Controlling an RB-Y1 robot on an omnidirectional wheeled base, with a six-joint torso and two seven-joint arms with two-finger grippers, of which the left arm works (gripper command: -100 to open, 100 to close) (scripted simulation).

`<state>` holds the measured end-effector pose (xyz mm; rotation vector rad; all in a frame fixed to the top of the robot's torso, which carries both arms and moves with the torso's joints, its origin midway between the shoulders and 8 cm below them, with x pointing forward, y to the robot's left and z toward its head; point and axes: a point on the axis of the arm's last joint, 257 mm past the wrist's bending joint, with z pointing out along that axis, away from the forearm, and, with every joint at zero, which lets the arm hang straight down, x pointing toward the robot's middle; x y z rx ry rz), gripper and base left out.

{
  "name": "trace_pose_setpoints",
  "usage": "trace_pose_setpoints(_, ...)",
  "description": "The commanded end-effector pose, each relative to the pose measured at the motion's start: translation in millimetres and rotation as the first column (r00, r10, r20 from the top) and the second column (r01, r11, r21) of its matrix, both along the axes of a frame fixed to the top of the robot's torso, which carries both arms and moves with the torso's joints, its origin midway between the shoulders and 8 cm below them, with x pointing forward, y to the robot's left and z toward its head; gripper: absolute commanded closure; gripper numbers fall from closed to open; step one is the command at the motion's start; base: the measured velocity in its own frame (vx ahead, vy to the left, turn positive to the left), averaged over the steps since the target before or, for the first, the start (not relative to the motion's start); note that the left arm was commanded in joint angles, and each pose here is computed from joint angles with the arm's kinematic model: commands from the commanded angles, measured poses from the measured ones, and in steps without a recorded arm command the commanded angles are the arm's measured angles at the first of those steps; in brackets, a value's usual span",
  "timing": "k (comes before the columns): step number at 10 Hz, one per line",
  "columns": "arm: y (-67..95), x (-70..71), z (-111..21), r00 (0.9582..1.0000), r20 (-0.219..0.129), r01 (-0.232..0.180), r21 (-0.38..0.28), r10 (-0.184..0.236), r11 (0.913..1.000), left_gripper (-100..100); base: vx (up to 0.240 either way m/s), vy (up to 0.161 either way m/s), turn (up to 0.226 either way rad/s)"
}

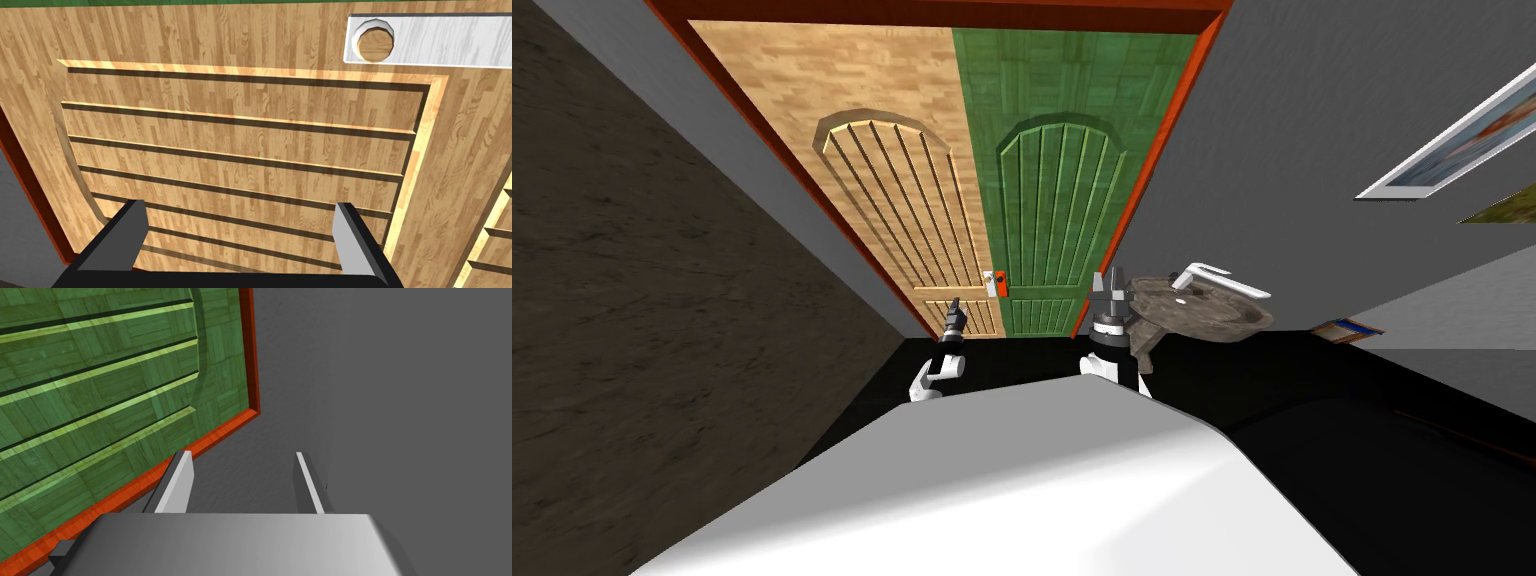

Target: Pull the door open

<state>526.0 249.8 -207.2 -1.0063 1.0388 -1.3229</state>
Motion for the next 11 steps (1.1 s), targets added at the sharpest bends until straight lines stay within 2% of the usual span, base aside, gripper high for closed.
trace_pose_setpoints(1,-3.8,8.6,-11.1,0.9994,-0.032,0.009,-0.002,-0.009,1.0000,-100,0.106,-0.012,-0.018)
trace_pose_setpoints(5,-9.4,25.5,-38.4,0.9942,-0.104,0.027,-0.004,-0.028,0.9996,-100,0.099,-0.001,-0.018)
trace_pose_setpoints(11,-15.5,43.2,-68.9,0.9810,-0.189,0.045,-0.006,-0.045,0.9990,-100,0.097,0.000,-0.016)
